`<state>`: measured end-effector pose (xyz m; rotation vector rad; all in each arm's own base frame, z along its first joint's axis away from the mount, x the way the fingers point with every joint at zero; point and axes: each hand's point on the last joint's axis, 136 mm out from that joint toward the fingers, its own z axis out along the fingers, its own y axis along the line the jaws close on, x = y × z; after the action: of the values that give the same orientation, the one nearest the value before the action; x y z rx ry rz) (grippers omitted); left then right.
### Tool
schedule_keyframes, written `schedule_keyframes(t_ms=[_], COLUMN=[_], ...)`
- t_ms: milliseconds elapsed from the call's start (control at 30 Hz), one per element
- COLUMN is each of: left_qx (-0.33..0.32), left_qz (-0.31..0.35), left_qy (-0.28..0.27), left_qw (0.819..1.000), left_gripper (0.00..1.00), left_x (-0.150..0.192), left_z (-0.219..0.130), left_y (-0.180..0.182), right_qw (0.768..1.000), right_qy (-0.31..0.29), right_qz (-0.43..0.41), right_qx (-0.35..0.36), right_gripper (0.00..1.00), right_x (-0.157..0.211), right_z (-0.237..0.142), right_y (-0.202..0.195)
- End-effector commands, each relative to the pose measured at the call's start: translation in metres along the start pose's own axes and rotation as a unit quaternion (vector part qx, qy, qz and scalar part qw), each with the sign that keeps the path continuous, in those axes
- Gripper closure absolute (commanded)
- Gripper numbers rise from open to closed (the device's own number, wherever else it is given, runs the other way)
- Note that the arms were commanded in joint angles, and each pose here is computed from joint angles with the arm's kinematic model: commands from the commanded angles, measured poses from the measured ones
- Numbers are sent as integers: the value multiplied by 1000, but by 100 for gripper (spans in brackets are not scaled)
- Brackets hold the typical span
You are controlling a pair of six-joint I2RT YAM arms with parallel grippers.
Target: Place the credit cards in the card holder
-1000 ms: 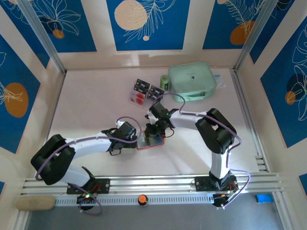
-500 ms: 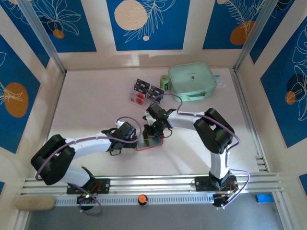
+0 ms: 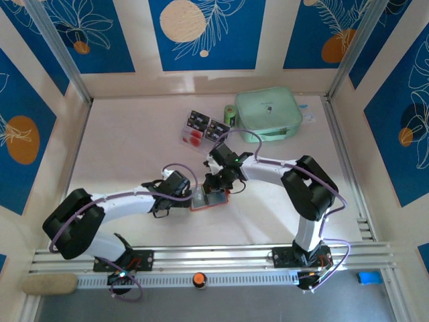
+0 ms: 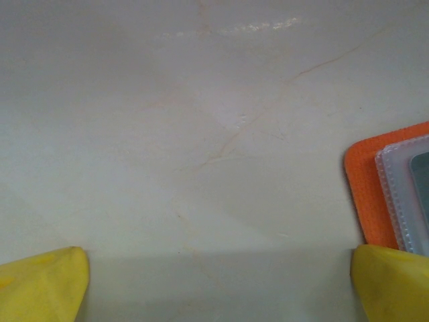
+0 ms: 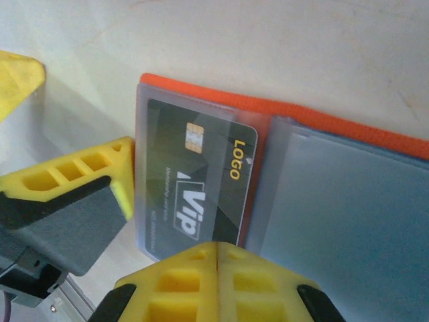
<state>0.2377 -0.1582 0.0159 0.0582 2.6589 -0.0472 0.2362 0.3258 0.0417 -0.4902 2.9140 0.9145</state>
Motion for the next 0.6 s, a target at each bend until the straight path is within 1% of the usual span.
schedule_keyframes(t_ms=[0,300,567], left_qx=[-6,-4,-3], left_qz=[-5,-4,-5], left_qy=[14,15,13], left_qw=[1000,1000,1000], left_gripper=[0,0,0], left_x=[11,11,10], left_z=[8,9,8], left_y=[6,6,5], right_qw=[1000,999,998], right_qy=[15,41,54], right_qz=[1,-11,-25], right_qx=[12,13,8], right_gripper=[100,100,100], right_x=[7,11,13], right_z=[8,23,27], right_y=[-9,-3,7])
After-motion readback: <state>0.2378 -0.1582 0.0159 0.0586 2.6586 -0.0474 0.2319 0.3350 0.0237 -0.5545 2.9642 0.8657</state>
